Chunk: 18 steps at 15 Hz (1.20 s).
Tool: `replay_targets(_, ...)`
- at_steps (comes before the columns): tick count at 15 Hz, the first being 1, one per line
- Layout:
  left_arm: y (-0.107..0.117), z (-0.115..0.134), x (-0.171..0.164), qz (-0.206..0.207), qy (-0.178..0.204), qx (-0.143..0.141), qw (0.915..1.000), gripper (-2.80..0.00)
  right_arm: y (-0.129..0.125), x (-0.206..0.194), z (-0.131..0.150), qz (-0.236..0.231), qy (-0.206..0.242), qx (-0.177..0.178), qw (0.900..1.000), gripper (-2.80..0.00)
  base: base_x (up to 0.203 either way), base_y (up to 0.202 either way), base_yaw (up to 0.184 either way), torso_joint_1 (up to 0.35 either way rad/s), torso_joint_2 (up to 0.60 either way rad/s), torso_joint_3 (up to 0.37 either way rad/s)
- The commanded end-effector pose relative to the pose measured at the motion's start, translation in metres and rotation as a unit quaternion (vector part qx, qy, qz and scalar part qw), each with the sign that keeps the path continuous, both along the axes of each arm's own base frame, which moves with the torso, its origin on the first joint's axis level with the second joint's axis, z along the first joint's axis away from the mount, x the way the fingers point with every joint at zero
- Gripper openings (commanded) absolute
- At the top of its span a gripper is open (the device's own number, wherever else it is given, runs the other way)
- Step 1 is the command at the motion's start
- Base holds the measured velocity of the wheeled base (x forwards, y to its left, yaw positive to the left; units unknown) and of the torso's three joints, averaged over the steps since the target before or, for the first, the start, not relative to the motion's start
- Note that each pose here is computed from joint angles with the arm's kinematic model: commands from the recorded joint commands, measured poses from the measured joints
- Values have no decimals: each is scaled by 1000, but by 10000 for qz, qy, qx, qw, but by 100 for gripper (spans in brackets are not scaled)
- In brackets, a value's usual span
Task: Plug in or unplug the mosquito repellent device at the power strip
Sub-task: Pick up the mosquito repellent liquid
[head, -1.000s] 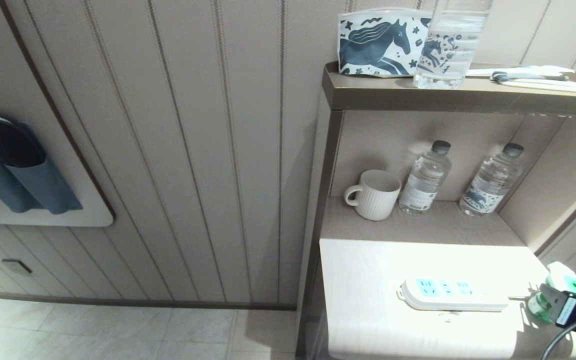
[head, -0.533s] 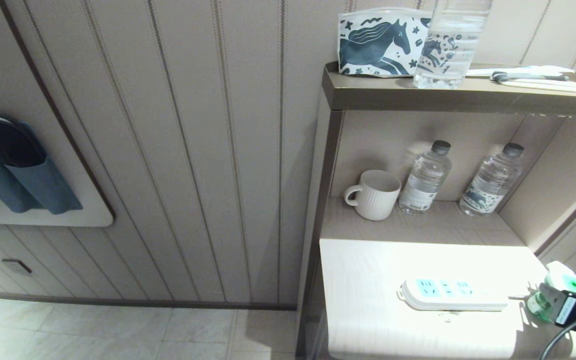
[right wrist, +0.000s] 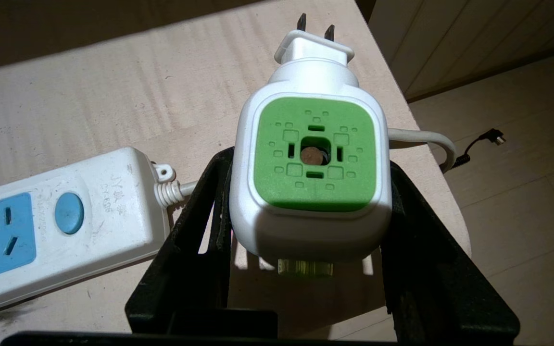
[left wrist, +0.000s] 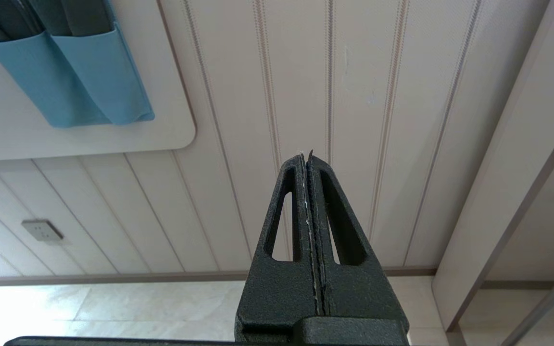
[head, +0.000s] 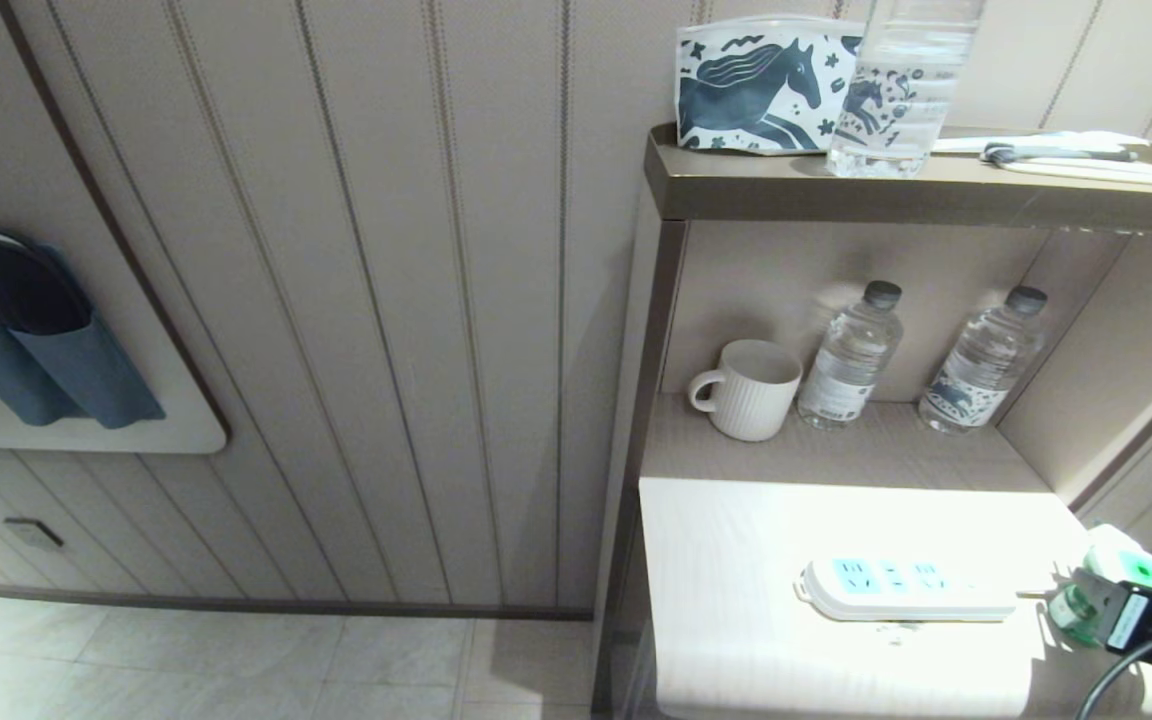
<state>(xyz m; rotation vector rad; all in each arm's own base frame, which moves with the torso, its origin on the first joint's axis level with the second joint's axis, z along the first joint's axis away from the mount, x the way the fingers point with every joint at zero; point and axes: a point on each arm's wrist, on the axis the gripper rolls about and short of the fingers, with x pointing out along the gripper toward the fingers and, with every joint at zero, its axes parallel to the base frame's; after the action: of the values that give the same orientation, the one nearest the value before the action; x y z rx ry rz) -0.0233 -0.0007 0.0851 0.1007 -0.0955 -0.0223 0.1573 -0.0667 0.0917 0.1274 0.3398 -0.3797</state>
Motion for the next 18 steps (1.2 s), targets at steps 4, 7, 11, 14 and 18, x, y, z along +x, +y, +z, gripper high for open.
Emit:
replay_targets(4, 0, 0, 0, -2, -4, 8, 10000, -280, 0, 0, 1, 3, -48, -23, 10000, 0, 0, 0, 0, 0, 0, 0)
replay_targets(7, 0, 0, 0, -3, -4, 2, 10000, -280, 1, -1, 1, 13, -59, -36, 10000, 0, 0, 0, 0, 0, 0, 0)
replay_targets(11, 0, 0, 0, -2, -4, 6, 10000, -280, 1, -5, 6, -21, -172, -82, 9998, 0, 0, 0, 0, 0, 0, 0)
replay_targets(14, 0, 0, 0, 4, -4, 2, 10000, -280, 2, -7, 10, -12, -281, -152, 9995, 0, 0, 0, 0, 0, 0, 0)
replay_targets(18, 0, 0, 0, -3, -4, 4, 10000, -280, 4, -13, 19, -40, -540, -331, 9980, 0, 0, 0, 0, 0, 0, 0)
